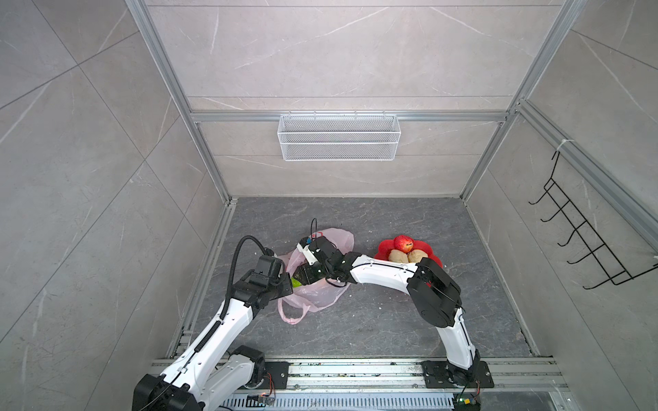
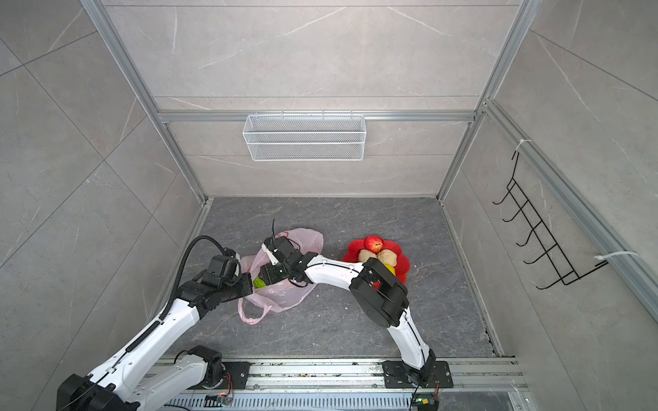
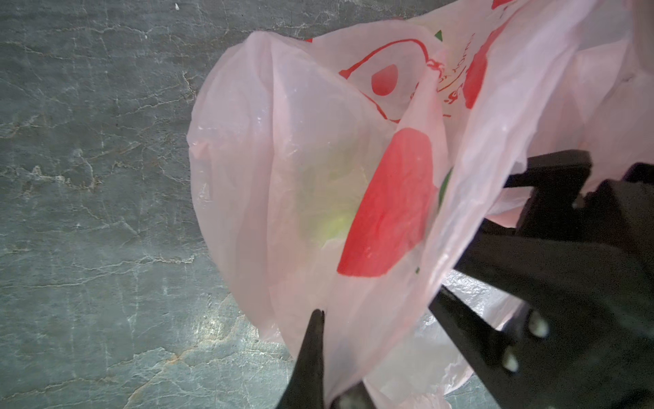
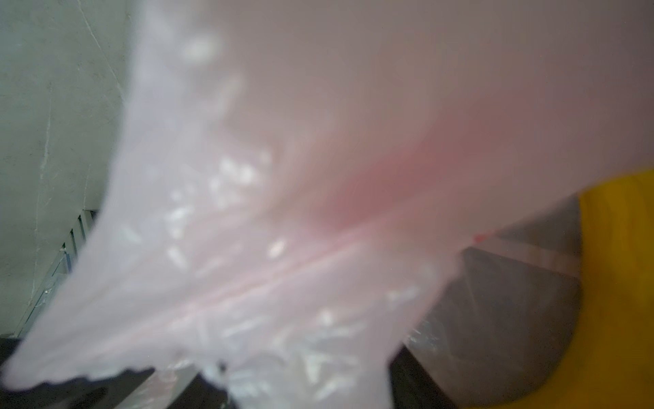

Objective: Take the fake fruits out of the plastic bag
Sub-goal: 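Move right gripper back over the bag while left gripper holds bag rim, then lower right gripper into the bag toward the green spiky fruit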

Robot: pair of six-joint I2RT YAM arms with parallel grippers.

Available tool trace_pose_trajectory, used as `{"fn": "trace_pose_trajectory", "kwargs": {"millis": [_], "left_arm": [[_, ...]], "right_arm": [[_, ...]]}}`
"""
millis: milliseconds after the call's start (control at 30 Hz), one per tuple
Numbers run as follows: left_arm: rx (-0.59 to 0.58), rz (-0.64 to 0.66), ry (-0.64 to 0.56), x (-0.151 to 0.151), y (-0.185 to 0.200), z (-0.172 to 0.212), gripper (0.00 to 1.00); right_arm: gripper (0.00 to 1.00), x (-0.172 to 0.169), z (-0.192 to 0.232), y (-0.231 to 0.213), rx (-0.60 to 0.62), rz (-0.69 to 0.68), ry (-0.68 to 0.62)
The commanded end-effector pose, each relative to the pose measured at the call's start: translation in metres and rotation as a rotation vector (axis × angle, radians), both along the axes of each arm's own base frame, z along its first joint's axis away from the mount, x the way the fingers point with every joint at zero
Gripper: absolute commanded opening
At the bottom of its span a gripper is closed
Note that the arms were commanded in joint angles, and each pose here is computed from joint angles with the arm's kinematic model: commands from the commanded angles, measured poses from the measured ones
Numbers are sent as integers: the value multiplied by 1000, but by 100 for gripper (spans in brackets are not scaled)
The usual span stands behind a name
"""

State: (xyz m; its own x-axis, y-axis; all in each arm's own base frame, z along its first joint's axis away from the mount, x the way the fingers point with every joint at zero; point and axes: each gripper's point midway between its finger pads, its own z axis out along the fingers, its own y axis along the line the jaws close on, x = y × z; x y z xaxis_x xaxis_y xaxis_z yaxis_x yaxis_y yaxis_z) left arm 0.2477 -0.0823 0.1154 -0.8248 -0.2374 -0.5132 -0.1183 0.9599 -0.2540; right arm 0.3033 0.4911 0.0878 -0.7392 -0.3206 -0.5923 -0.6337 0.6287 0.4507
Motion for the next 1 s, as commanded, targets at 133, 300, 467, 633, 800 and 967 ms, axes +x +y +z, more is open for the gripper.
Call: {"fn": "trace_pose_trajectory", "kwargs": {"millis": [133, 300, 467, 633, 800, 967], "left_arm": [[-14, 59, -97, 6, 7, 20, 4], [-34, 55, -115, 5, 4, 25, 4], [-54, 46, -128, 5, 2, 27, 4], [-69, 39, -133, 6, -1, 26, 4], [-73, 35, -131, 7, -3, 22, 4], [-85, 32, -141, 9, -5, 23, 4]], "right_arm": [[63, -2, -7, 6, -43, 25, -32], [66, 0, -13, 10, -60, 33, -31], [69, 1, -20, 17, -76, 44, -20], [73, -2, -22, 26, -61, 63, -11], [76, -7, -25, 32, -52, 82, 16], [78, -12, -36, 39, -66, 80, 52]]}}
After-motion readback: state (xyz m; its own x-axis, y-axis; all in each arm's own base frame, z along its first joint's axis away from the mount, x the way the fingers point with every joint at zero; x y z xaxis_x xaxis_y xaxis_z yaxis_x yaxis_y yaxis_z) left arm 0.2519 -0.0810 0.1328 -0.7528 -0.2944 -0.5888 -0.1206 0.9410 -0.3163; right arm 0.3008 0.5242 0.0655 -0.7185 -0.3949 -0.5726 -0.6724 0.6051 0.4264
